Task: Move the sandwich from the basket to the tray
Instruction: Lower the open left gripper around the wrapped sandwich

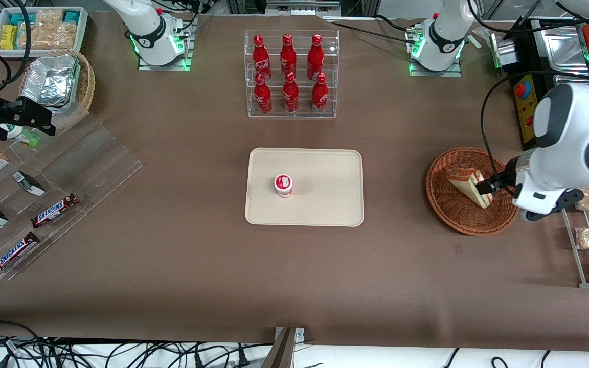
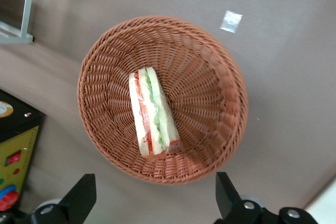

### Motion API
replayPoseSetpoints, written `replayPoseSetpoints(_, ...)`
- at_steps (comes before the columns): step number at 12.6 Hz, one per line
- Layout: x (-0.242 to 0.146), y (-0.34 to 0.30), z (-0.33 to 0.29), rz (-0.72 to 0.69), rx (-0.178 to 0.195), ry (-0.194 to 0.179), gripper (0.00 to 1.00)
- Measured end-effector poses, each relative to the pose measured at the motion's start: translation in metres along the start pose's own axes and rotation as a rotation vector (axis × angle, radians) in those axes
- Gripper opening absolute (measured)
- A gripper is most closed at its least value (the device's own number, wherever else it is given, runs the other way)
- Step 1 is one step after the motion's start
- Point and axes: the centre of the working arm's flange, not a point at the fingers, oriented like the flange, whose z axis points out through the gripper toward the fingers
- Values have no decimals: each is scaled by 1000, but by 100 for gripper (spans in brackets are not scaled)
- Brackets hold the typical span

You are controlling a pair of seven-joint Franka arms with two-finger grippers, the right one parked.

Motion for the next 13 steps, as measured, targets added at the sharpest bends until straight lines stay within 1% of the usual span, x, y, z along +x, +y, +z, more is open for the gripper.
replayPoseSetpoints(3, -24, 8, 42, -51, 35, 43, 100)
replayPoseSetpoints(6, -40, 4, 74, -34, 66, 67, 100)
replayPoseSetpoints(7, -45, 2, 81, -26, 65, 75, 100)
replayPoseSetpoints(9, -55, 0, 94, -16, 49, 92, 100)
replayPoseSetpoints(10, -59, -1, 99, -8, 41, 106, 100)
replayPoseSetpoints(12, -63, -3, 107, -3, 38, 151, 100)
replayPoseSetpoints(13, -64, -4, 111, -9, 36, 163, 100)
